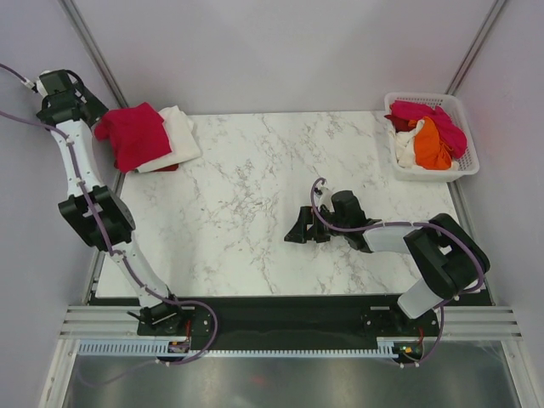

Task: Fold and stack the t-shirts
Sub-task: Neatly place the folded tshirt to the corner

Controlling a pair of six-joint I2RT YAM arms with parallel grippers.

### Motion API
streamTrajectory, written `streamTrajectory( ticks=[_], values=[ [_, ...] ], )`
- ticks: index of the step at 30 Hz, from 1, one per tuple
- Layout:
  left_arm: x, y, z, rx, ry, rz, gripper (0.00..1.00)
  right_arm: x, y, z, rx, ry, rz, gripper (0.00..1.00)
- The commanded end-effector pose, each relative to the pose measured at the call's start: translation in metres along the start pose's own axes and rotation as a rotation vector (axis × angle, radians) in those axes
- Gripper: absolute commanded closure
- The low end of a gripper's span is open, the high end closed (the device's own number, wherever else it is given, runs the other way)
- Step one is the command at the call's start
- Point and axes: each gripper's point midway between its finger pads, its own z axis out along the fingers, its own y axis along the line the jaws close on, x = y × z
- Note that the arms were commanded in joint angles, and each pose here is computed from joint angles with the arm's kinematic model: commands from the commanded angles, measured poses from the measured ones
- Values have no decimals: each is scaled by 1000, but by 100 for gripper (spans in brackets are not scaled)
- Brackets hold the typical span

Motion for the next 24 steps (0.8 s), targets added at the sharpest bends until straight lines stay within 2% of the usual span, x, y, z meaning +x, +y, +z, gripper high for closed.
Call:
streamTrajectory(
  ticks=[1,3,4,6,7,10,16,22,24],
  values=[
    [2,-7,-22,-61,-47,62,0,33,-23,-1,87,99,28,2],
    [6,-32,-32,-12,-73,154,1,35,-23,-1,87,105,30,2],
    [15,-60,-41,35,-84,206,1,34,-23,-1,85,102,28,2],
    [23,-81,-48,39,-103,287,0,34,-23,-1,87,99,31,2],
    [37,-106,-54,92,-90,328,0,34,-23,-1,86,100,31,2],
    [76,-138,-49,157,-27,387,0,34,-23,-2,85,94,30,2],
    [152,-143,-26,191,145,428,0,33,-22,-3,82,83,24,2],
    [177,-145,-4,124,149,609,0,34,-21,-3,79,89,23,2],
    [183,-144,3,116,158,624,0,34,-22,-2,79,90,24,2]
  ],
)
